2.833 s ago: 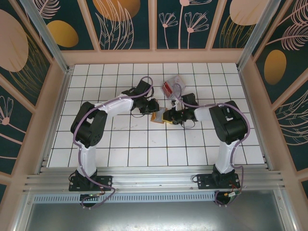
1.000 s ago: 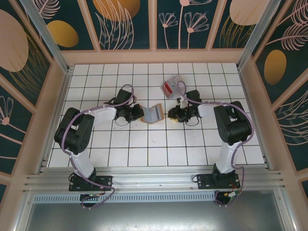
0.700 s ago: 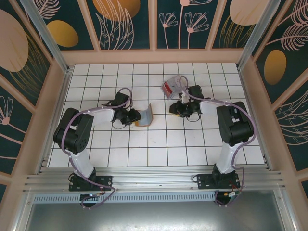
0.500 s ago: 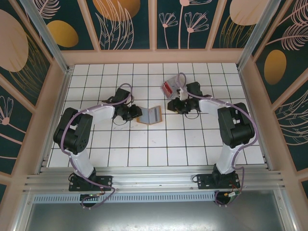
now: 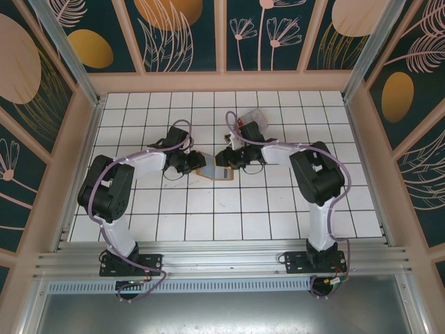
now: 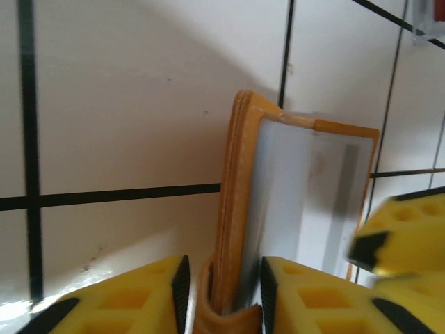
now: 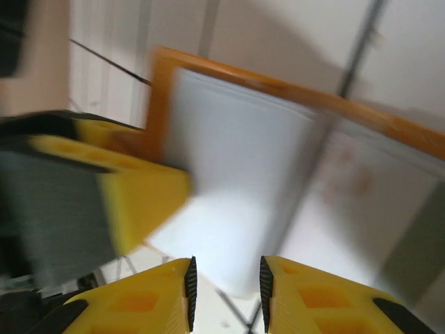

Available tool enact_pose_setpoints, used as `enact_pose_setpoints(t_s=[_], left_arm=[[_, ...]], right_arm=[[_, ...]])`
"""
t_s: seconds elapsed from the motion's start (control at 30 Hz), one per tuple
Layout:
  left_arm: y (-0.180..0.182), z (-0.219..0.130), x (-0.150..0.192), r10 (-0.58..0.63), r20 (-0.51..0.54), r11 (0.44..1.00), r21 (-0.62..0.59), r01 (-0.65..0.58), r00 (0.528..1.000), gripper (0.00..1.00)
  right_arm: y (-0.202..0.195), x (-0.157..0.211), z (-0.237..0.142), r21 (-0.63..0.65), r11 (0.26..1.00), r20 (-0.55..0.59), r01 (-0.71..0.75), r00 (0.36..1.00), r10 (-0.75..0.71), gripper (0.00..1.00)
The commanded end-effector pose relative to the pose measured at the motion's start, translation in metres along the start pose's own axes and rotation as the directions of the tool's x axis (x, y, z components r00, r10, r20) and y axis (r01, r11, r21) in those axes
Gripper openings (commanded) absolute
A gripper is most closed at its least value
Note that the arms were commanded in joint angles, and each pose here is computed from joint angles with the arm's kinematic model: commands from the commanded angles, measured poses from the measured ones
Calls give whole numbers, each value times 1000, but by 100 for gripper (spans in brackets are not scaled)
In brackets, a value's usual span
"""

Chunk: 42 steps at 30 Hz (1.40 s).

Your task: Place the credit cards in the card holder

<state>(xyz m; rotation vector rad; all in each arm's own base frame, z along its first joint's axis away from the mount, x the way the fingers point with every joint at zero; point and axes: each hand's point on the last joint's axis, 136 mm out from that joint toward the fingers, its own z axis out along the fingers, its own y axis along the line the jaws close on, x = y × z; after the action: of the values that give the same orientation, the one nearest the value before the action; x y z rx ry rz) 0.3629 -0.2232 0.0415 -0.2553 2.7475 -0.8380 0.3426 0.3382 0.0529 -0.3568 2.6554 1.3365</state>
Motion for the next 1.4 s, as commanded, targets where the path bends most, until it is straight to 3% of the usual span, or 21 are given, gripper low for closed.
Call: enact_pose_setpoints(t_s=[0.0, 0.1, 0.27, 0.4, 0.63, 0.8, 0.93, 1.13, 1.2, 1.37], left_arm=[[27, 3, 8, -6, -14, 994, -106, 4, 1000, 44], [39, -2, 3, 1, -4, 986, -169, -2, 1000, 57], [51, -24, -20, 11, 41, 970, -245, -1, 999, 59], [37, -48, -43, 37, 108, 968, -251, -8, 993, 60], [-30, -83, -74, 58, 227, 998, -33, -52, 972, 61], [-60, -88, -90, 74, 257, 993, 69, -95, 963, 59], [-75, -70, -98, 73, 232, 984, 144, -109, 970, 58], [-102, -33, -109, 111, 187, 970, 194, -147, 976, 58], [-116, -16, -113, 138, 175, 964, 200, -172, 975, 58], [-126, 30, -126, 140, 141, 968, 190, -166, 980, 59]], right_arm=[[-16, 8, 8, 47, 999, -12, -18, 1000, 19, 32], [-28, 14, 8, 89, 996, -21, -23, 999, 25, 32], [-30, 15, 4, 104, 994, -17, -26, 999, 28, 32], [-20, 9, -2, 85, 996, -3, -12, 1000, 12, 32], [17, -16, -23, 37, 998, 50, 46, 998, -48, 33], [36, -34, -40, 13, 996, 90, 86, 992, -86, 33], [38, -62, -79, 78, 990, 194, 118, 972, -131, 37], [-15, -115, -168, 379, 925, 395, 29, 899, -189, 52], [-37, -126, -190, 482, 876, 430, -26, 878, -210, 57], [-78, -147, -210, 585, 806, 439, -94, 872, -217, 61]])
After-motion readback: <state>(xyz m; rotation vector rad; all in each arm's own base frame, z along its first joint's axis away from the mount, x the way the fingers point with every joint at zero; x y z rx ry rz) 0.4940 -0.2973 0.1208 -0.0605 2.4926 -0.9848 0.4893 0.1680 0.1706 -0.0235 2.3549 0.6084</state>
